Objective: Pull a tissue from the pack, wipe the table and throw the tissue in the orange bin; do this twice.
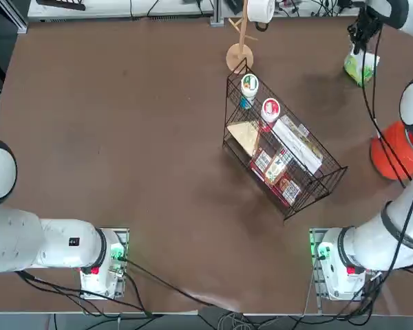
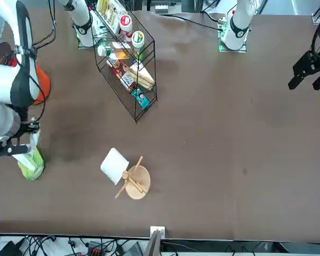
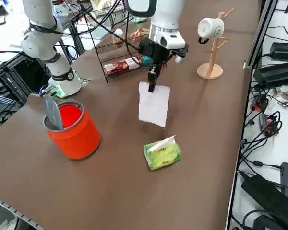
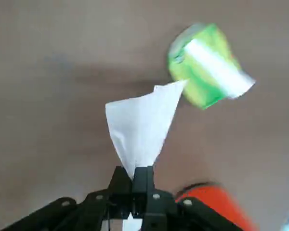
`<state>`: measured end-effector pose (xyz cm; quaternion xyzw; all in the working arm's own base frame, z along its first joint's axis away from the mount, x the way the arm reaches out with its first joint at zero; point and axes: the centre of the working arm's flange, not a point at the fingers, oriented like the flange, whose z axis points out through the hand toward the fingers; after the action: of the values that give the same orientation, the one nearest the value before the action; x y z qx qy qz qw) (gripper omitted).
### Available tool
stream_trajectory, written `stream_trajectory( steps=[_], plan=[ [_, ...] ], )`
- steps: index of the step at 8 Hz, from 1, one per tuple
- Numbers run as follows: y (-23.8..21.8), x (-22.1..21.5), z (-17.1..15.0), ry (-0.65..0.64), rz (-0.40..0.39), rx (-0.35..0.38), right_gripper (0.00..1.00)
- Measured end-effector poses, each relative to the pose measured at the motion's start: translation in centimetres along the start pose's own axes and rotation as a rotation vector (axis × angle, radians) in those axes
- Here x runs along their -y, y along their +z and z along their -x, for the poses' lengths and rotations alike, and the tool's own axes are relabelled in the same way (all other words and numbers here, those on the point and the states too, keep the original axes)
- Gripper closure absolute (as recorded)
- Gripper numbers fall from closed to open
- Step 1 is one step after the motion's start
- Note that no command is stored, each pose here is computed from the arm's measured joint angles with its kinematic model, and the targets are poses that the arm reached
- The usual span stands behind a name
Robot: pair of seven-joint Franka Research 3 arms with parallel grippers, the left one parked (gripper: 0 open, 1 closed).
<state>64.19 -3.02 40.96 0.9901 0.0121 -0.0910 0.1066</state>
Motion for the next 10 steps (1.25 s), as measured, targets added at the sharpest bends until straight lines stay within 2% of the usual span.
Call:
stream_trajectory(
  steps=[3, 5, 7, 10],
  plan=[
    [1.4, 7.1, 4.5, 0.186, -0.102, 0.083, 0.99],
    [3.2, 12.2, 7.1, 0.255, -0.081, 0.135, 0.99],
    [6.2, 16.1, 8.4, 0.333, -0.077, 0.127, 0.99],
    [8.9, 20.5, 9.5, 0.416, -0.116, 0.096, 0.99]
  ],
)
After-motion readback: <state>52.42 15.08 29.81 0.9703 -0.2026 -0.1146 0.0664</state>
